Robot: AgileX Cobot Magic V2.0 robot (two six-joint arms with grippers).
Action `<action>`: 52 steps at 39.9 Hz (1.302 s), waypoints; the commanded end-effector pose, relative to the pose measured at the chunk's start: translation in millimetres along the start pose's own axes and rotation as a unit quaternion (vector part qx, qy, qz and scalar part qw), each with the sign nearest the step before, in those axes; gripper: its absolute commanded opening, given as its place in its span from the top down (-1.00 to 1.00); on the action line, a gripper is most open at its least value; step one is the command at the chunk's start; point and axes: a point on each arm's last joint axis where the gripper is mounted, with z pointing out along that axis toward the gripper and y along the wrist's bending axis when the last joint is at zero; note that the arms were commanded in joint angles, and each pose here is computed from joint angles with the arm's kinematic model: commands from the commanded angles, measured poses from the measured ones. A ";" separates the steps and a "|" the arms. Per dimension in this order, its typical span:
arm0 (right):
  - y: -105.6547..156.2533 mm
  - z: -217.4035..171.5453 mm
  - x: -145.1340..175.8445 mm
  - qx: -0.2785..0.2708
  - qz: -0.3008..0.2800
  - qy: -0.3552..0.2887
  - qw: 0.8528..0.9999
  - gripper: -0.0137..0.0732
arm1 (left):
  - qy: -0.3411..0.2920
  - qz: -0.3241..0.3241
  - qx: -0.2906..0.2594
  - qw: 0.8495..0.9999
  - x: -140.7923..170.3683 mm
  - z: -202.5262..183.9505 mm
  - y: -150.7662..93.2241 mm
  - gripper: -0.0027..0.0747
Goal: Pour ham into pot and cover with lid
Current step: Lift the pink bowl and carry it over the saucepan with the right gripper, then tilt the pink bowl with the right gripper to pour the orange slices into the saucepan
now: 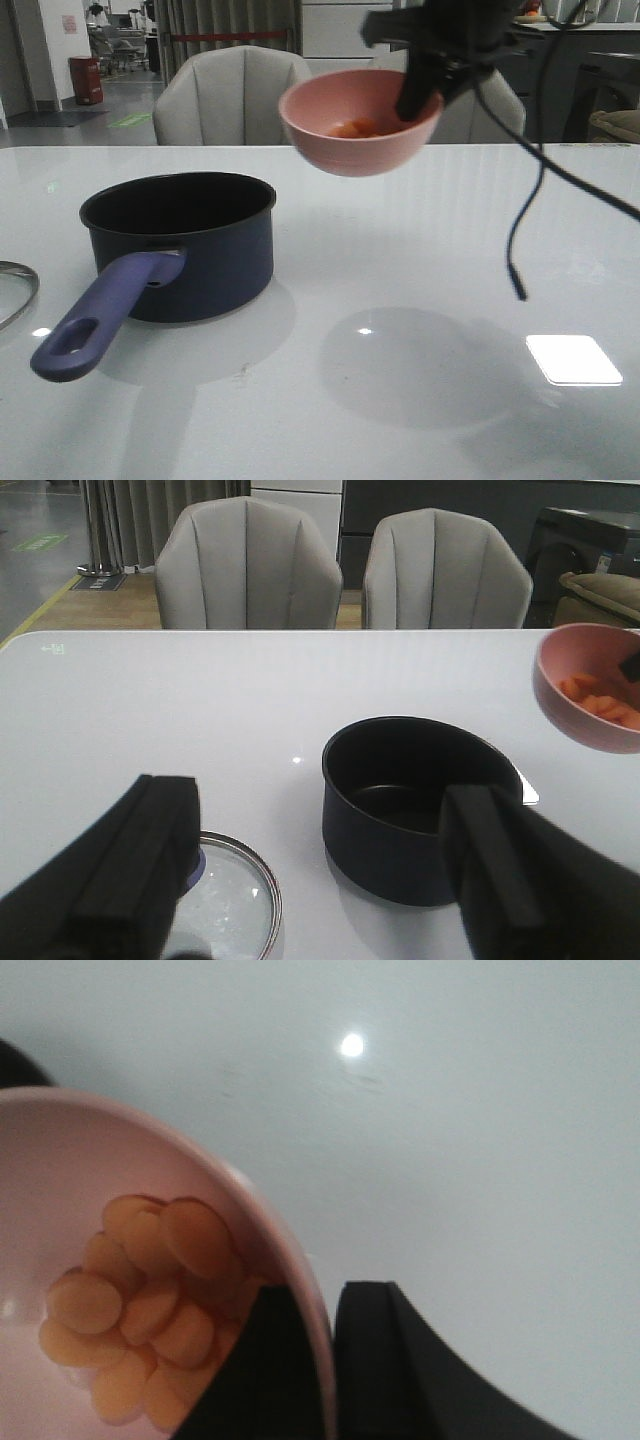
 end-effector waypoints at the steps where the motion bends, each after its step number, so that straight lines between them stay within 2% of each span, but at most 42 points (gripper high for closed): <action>1: 33.8 -37.4 -29.6 -0.031 -0.028 -0.111 0.993 0.37 | -0.051 -0.001 0.007 0.999 -15.5 -1.4 -1.7 -0.44; 6: 62.5 -39.9 -36.6 -0.052 -0.050 -0.175 0.982 0.37 | -0.051 -0.001 0.007 0.999 -15.5 -1.4 -1.7 -0.44; 12: 78.1 -41.6 -43.4 -0.052 -0.082 -0.256 0.962 0.37 | -0.051 -0.001 0.007 0.999 -15.5 -1.4 -1.7 -0.44; 15: 83.0 -39.6 -43.7 -0.047 -0.103 -0.298 0.948 0.37 | -0.051 -0.001 0.007 0.999 -15.5 -1.4 -1.7 -0.44; 20: 86.6 -30.7 -36.3 -0.046 -0.126 -0.378 0.916 0.37 | -0.051 -0.001 0.007 0.999 -15.5 -1.4 -1.7 -0.44; 24: 85.4 -20.5 -27.5 -0.050 -0.127 -0.455 0.880 0.37 | -0.051 -0.001 0.007 0.999 -15.5 -1.4 -1.7 -0.44; 25: 84.6 -15.8 -24.2 -0.050 -0.129 -0.460 0.877 0.37 | -0.051 -0.001 0.007 0.999 -15.5 -1.4 -1.7 -0.44; 28: 83.9 -5.0 -17.0 -0.047 -0.143 -0.512 0.846 0.37 | -0.051 -0.001 0.007 0.999 -15.5 -1.4 -1.7 -0.44; 31: 86.6 5.8 -8.6 -0.047 -0.176 -0.554 0.812 0.37 | -0.051 -0.001 0.007 0.999 -15.5 -1.4 -1.7 -0.44; 34: 93.7 13.4 0.4 -0.050 -0.229 -0.597 0.767 0.37 | -0.051 -0.001 0.007 0.999 -15.5 -1.4 -1.7 -0.44; 37: 98.1 21.7 5.9 -0.042 -0.250 -0.616 0.746 0.37 | -0.051 -0.001 0.007 0.999 -15.5 -1.4 -1.7 -0.44; 43: 108.7 27.0 12.0 -0.007 -0.293 -0.623 0.726 0.37 | -0.051 -0.001 0.007 0.999 -15.5 -1.4 -1.7 -0.44; 49: 124.5 30.6 18.6 0.069 -0.373 -0.610 0.696 0.37 | -0.051 -0.001 0.007 0.999 -15.5 -1.4 -1.7 -0.44; 52: 128.5 34.2 21.8 0.115 -0.392 -0.599 0.689 0.37 | -0.051 -0.001 0.007 0.999 -15.5 -1.4 -1.7 -0.44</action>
